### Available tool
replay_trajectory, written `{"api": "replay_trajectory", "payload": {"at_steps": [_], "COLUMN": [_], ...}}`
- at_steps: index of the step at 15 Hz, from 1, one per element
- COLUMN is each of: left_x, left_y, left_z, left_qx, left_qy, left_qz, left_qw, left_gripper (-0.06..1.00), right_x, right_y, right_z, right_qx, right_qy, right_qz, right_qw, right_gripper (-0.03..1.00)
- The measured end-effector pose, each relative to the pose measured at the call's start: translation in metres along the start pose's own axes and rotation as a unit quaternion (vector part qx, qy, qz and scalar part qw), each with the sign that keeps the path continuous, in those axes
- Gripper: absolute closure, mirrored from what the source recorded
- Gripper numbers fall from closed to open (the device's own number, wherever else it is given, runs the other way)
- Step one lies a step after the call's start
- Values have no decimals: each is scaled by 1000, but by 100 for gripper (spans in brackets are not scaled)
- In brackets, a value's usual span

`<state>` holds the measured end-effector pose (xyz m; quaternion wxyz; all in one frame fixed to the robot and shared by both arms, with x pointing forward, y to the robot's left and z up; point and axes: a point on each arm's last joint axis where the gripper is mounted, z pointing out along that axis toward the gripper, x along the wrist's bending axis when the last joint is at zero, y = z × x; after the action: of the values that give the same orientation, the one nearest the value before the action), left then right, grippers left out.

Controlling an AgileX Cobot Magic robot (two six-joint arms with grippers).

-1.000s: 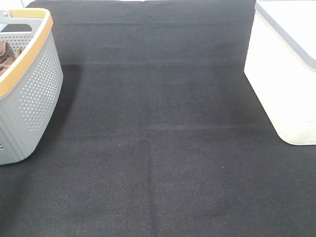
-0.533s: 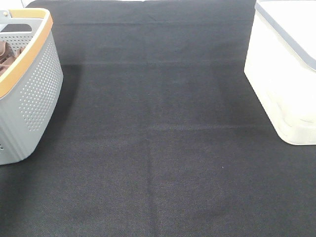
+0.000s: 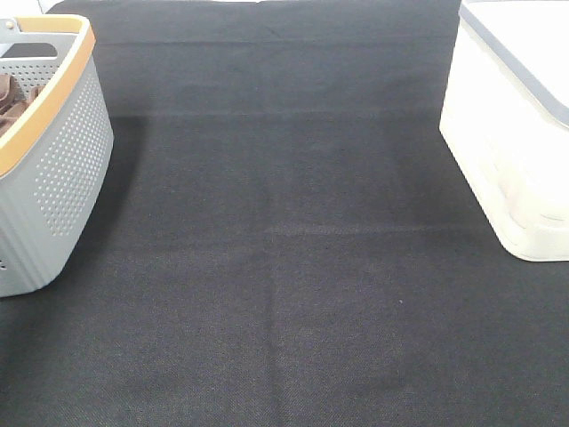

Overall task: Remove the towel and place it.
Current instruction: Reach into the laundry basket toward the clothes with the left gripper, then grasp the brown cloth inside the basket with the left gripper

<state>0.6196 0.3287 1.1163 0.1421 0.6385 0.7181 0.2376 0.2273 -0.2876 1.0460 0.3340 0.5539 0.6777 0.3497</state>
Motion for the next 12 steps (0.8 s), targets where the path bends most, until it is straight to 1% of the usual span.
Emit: {"api": "replay_trajectory", "payload": {"at_steps": [3, 5, 7, 9, 10, 12], "left_x": [29, 38, 39, 35, 35, 31], "left_y": [10, 10, 8, 5, 5, 4], "left_z": [35, 51, 69, 89, 89, 108], "left_qx": [40, 55, 73, 89, 89, 95], "left_qy": [25, 16, -1, -17, -17, -32], "left_qz": [-43, -65, -74, -74, -74, -78], "left_qw": [998, 996, 995, 993, 993, 992], "left_gripper": [40, 40, 40, 40, 40, 40], "right_x": [0, 0, 0, 0, 0, 0], "right_y": [0, 0, 0, 0, 0, 0], "right_z": [0, 0, 0, 0, 0, 0], "right_qx": [0, 0, 0, 0, 0, 0], "right_qy": [0, 0, 0, 0, 0, 0], "right_qz": [0, 0, 0, 0, 0, 0], "right_qw": [1000, 1000, 1000, 1000, 1000, 1000], "right_gripper": [25, 25, 25, 25, 25, 25]}}
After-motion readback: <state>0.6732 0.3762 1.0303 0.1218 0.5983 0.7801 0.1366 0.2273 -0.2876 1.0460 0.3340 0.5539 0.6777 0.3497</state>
